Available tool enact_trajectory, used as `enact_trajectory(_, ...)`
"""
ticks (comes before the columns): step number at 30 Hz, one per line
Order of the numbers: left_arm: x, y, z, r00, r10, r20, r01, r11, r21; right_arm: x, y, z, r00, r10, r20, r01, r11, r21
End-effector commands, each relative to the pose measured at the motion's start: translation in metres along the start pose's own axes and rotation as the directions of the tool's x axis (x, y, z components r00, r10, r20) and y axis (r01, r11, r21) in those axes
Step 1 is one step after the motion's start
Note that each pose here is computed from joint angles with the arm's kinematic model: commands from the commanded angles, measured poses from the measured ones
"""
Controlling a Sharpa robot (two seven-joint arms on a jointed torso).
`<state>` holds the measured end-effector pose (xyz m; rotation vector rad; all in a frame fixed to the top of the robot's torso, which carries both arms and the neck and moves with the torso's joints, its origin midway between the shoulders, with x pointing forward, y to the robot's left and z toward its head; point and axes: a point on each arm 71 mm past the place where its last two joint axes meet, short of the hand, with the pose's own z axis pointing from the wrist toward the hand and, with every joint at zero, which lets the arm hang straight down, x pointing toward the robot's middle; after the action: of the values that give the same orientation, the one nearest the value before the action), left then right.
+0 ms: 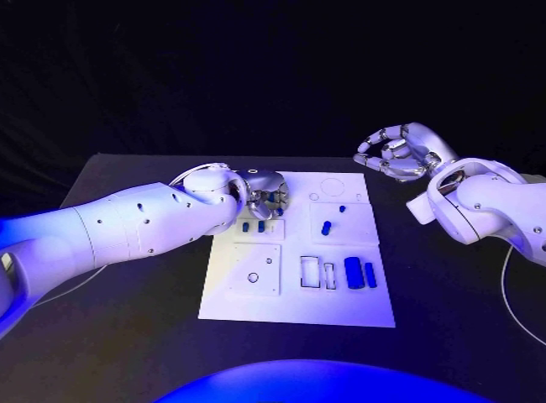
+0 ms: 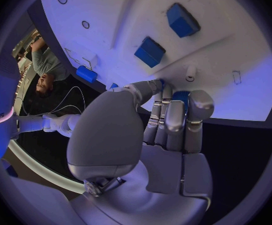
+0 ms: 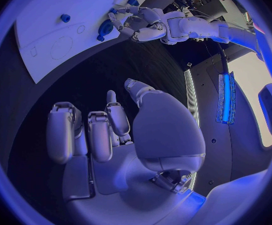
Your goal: Assemble the parts on the task board
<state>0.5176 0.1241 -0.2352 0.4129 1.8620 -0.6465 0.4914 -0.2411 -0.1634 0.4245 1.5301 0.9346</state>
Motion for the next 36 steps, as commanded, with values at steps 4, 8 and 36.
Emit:
enact_trajectory(4,0.0002,0.0057,-0.0065,0.999,-0.035,0.025,0.035,0.999,-0.009,0.001,0.001,0.000,1.000,-0.002,-0.007,0.001,1.000,-0.012)
enact_trajectory(8,-0.0031,0.0074,-0.0093,0.997,-0.056,0.046,0.057,0.998,-0.010,0.001,0.001,0.000,1.000,-0.002,-0.006,0.002,1.000,-0.012)
enact_trajectory(36,-0.0201,0.0418,-0.0423,0.988,-0.144,0.052,0.148,0.984,-0.095,-0.001,-0.002,-0.001,1.000,-0.003,-0.003,0.003,1.000,-0.005)
